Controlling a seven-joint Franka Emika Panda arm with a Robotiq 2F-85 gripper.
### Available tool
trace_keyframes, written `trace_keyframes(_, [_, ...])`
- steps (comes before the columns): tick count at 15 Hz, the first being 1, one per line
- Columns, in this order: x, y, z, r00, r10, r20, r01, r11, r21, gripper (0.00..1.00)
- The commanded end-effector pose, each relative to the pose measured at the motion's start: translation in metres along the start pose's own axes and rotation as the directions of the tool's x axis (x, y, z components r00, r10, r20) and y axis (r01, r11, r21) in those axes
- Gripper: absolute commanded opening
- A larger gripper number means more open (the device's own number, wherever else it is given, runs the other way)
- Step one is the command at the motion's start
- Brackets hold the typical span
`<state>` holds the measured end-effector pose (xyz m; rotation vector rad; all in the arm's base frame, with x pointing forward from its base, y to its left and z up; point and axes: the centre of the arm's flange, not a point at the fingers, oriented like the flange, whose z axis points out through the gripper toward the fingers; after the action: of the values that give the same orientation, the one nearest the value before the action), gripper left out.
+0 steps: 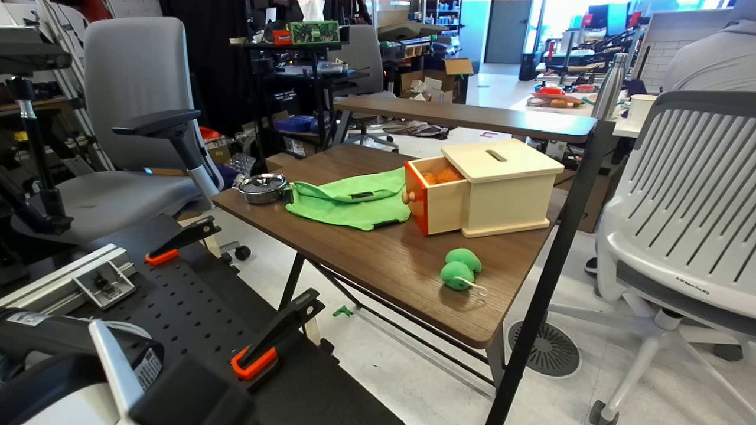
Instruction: Move the green toy to the left
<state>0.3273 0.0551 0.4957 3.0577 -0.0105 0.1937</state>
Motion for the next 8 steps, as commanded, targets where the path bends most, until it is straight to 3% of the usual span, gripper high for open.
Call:
trace_keyframes(1, [0.032,0.042,0.022,0.999,0.009,-0.036,-0.008,1.000,0.028,1.00])
trace_keyframes(8, [0.087,0.148,0.090,0.987,0.157,-0.026,-0.154,0.983,0.100,1.00])
